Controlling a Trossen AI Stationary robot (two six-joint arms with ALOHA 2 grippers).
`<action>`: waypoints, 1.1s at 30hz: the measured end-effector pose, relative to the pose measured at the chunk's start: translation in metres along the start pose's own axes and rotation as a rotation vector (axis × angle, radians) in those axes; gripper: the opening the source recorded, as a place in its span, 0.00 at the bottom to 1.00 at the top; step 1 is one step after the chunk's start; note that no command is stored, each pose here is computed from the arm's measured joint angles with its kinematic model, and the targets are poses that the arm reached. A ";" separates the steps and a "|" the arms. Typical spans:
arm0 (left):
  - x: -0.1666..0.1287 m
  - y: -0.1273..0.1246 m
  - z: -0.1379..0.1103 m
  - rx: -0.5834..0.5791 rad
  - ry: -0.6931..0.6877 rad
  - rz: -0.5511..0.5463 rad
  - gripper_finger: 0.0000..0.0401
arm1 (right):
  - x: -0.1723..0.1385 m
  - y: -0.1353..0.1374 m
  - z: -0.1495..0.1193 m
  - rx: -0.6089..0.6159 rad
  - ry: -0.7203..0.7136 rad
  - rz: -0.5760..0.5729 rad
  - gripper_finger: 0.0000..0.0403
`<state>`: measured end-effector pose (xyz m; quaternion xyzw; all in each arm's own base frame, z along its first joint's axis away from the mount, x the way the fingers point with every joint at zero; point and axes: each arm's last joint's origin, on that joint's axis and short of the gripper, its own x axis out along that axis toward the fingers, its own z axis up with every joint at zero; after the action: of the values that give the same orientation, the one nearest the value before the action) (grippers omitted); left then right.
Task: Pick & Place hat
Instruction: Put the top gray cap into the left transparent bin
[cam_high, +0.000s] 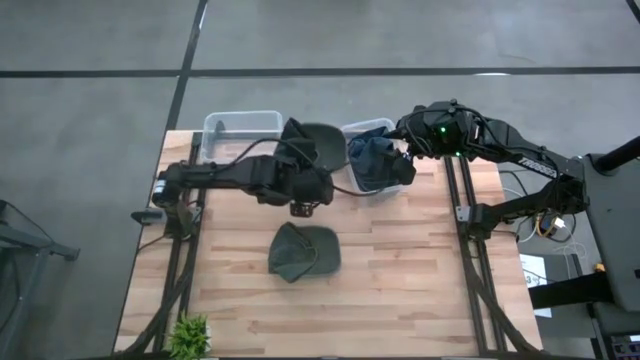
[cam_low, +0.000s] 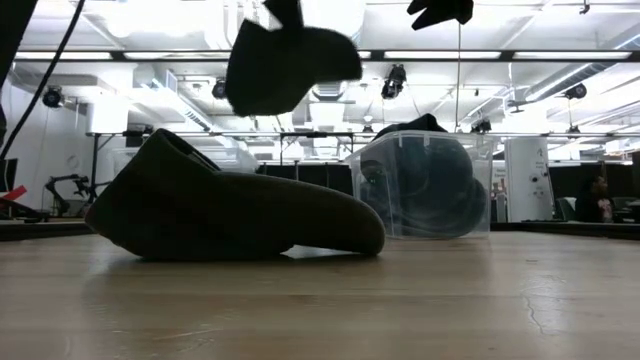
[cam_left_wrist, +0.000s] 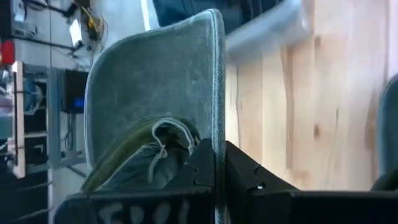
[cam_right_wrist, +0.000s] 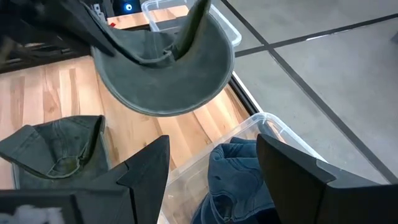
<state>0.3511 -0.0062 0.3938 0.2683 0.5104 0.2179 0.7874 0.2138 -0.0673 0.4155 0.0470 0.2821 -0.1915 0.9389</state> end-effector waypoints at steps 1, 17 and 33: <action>-0.005 0.004 0.001 -0.013 -0.020 -0.004 0.02 | 0.000 0.000 0.000 0.000 0.000 0.000 0.58; 0.001 0.043 -0.024 -0.008 0.196 0.243 0.02 | 0.000 0.000 0.000 0.002 0.001 0.000 0.58; 0.121 0.047 -0.098 0.108 0.699 0.122 0.02 | 0.006 0.000 -0.006 -0.017 0.026 0.000 0.58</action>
<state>0.3041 0.1242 0.3083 0.2487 0.7426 0.3159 0.5356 0.2155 -0.0677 0.4074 0.0412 0.2958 -0.1884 0.9356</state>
